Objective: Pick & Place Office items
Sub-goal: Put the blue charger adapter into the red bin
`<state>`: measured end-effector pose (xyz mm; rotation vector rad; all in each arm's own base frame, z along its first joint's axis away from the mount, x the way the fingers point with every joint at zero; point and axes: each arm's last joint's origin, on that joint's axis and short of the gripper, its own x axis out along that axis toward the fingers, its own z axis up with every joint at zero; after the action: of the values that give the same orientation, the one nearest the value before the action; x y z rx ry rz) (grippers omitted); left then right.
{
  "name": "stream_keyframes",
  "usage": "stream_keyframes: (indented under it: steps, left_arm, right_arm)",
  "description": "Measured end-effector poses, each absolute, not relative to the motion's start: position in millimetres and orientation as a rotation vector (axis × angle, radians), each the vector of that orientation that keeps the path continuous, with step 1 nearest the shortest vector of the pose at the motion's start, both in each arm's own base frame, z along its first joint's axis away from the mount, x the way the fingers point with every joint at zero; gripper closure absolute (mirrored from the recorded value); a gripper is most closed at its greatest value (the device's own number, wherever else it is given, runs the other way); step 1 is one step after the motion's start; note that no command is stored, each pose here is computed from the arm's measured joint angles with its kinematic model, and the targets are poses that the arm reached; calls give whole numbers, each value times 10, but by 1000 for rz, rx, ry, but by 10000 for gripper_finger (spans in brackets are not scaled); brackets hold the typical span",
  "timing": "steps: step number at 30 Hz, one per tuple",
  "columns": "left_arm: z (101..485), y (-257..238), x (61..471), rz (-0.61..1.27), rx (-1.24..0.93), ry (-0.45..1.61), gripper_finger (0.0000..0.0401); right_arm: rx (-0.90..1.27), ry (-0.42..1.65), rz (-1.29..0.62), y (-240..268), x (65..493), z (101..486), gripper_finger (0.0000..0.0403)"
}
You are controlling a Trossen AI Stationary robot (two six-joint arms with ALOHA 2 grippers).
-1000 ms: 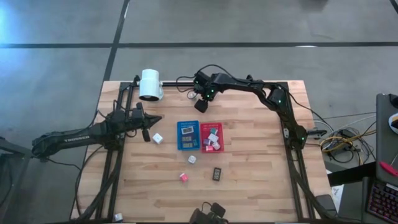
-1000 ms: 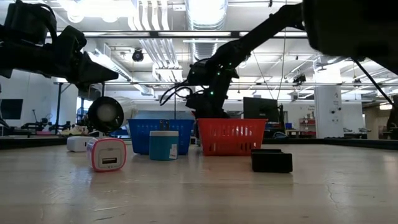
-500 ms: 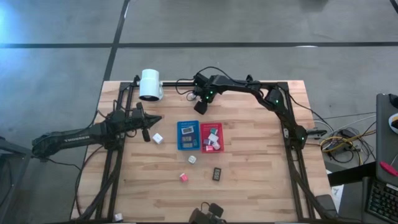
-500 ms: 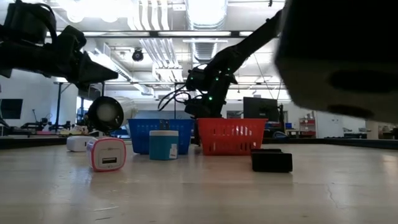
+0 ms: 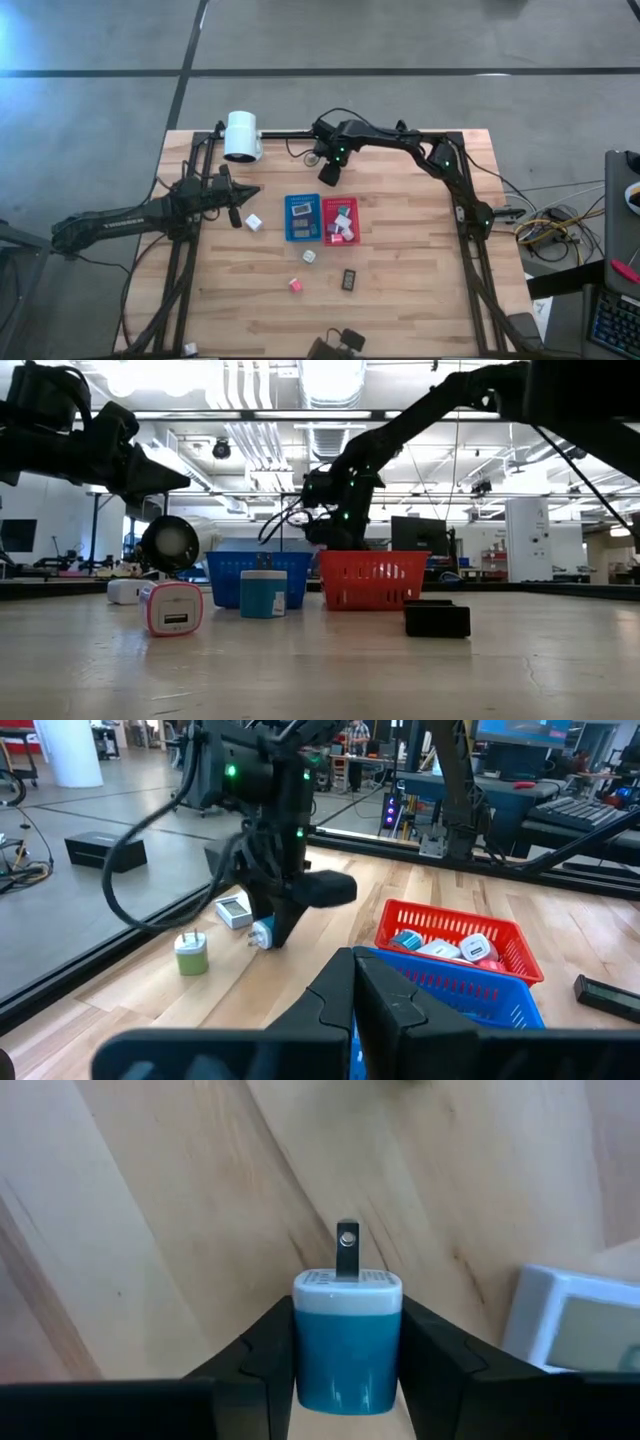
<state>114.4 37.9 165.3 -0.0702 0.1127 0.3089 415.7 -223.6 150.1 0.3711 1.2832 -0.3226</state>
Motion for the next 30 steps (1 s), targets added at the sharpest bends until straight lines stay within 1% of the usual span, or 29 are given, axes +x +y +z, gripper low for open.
stream_keyframes:
  steps: [3, 10, 14, 18, 21, 24, 27, 30]
  left_arm:
    - [1650, 379, 1144, 309, -71, 116, 389]
    - [1624, 377, 1140, 309, -79, 142, 389]
    - [1612, 376, 1139, 308, -88, 153, 389]
    - [1612, 372, 1140, 295, -97, 152, 389]
    - [1613, 371, 1140, 291, -104, 151, 389]
    - [1613, 371, 1140, 292, -111, 150, 389]
    - [1613, 371, 1140, 292, -112, 149, 389]
    - [1612, 371, 1140, 292, -113, 150, 389]
  right_arm:
    - [358, 1242, -317, -2200, 4155, 1679, 277]
    - [258, 1076, -227, -1873, 4200, 2315, 277]
    - [175, 961, -143, -1526, 4181, 2722, 277]
    - [93, 823, -67, -1149, 4047, 3029, 277]
    - [83, 620, 36, -958, 3805, 3283, 277]
    - [79, 412, 60, -817, 3430, 3499, 277]
    - [79, 285, 54, -689, 2996, 3548, 277]
    - [69, 201, 13, -570, 2550, 3495, 277]
